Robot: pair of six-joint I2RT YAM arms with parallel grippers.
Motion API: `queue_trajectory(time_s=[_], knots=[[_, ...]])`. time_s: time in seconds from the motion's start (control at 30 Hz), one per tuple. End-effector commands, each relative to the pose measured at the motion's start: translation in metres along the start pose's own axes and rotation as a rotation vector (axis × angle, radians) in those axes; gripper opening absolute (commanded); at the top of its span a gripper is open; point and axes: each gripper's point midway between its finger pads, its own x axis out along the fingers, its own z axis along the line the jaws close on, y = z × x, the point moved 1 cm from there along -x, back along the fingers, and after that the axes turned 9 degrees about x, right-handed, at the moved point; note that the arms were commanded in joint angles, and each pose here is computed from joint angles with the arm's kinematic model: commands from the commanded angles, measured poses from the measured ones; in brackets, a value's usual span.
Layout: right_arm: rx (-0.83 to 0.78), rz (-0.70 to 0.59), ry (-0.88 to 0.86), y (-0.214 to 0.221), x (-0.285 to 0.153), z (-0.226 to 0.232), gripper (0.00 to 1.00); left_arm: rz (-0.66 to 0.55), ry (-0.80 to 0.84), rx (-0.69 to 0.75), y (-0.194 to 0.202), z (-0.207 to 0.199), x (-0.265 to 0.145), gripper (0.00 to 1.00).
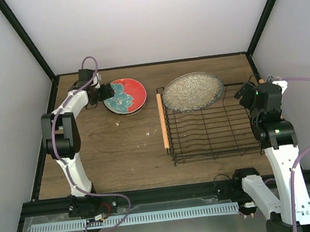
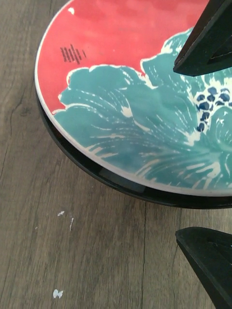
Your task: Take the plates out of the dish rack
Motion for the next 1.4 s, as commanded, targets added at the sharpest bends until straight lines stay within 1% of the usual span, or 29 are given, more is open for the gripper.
queue_trajectory(time_s=[0.0,0.1,0.2,0.27,0.33,0.4,0.43,0.47,0.53,0.57,0.6,0.67,0.73,0.8,0.83,0.93,1.0,1.2,1.37], knots=[[0.027,-0.011,0.002,-0.004,-0.008,0.000,1.00,0.019,-0.064,0.055,-0.002,0.005,0.001,0.87],[0.034,-0.009,0.004,-0.003,-0.007,-0.001,1.00,0.003,-0.057,0.059,-0.010,0.003,-0.002,0.88],[0.038,-0.007,0.007,-0.002,-0.007,-0.002,1.00,-0.066,-0.061,0.075,-0.036,-0.001,-0.015,0.89],[0.042,-0.005,0.011,-0.001,-0.007,-0.003,1.00,-0.168,-0.048,0.077,-0.071,-0.005,-0.034,0.89],[0.046,-0.006,0.013,0.000,-0.007,-0.004,1.00,-0.316,-0.006,0.095,-0.117,-0.017,-0.065,0.89],[0.044,-0.003,0.014,0.001,-0.005,-0.004,1.00,-0.484,0.107,0.162,-0.164,-0.047,-0.102,0.88],[0.046,-0.002,0.013,0.002,-0.004,-0.005,1.00,-0.569,0.207,0.207,-0.183,-0.069,-0.123,0.87],[0.046,0.000,0.011,0.003,-0.003,-0.004,1.00,-0.628,0.363,0.281,-0.191,-0.101,-0.143,0.86],[0.047,0.006,0.008,0.005,0.001,-0.003,1.00,-0.709,0.589,0.423,-0.198,-0.155,-0.173,0.84],[0.047,0.011,0.002,0.006,0.003,-0.001,1.00,-0.732,0.686,0.518,-0.195,-0.189,-0.189,0.83],[0.048,0.014,0.000,0.006,0.004,0.000,1.00,-0.731,0.757,0.596,-0.189,-0.214,-0.196,0.82],[0.049,0.016,-0.003,0.007,0.006,0.001,1.00,-0.701,0.869,0.713,-0.170,-0.256,-0.199,0.80],[0.046,0.016,-0.004,0.007,0.007,0.001,1.00,-0.682,0.939,0.794,-0.150,-0.285,-0.196,0.76],[0.044,0.017,-0.002,0.007,0.006,0.001,1.00,-0.668,0.968,0.873,-0.130,-0.308,-0.191,0.70],[0.043,0.018,-0.001,0.007,0.005,0.000,1.00,-0.657,0.973,0.914,-0.120,-0.318,-0.186,0.68],[0.042,0.019,0.005,0.009,0.003,-0.003,1.00,-0.638,0.960,1.045,-0.091,-0.341,-0.176,0.64],[0.044,0.021,0.004,0.010,0.001,-0.005,1.00,-0.630,0.952,1.120,-0.075,-0.353,-0.169,0.63],[0.044,0.028,0.008,0.014,0.000,-0.008,1.00,-0.575,0.937,1.251,-0.034,-0.373,-0.146,0.63],[0.040,0.031,0.006,0.016,0.001,-0.009,1.00,-0.530,0.945,1.331,-0.005,-0.384,-0.136,0.63]])
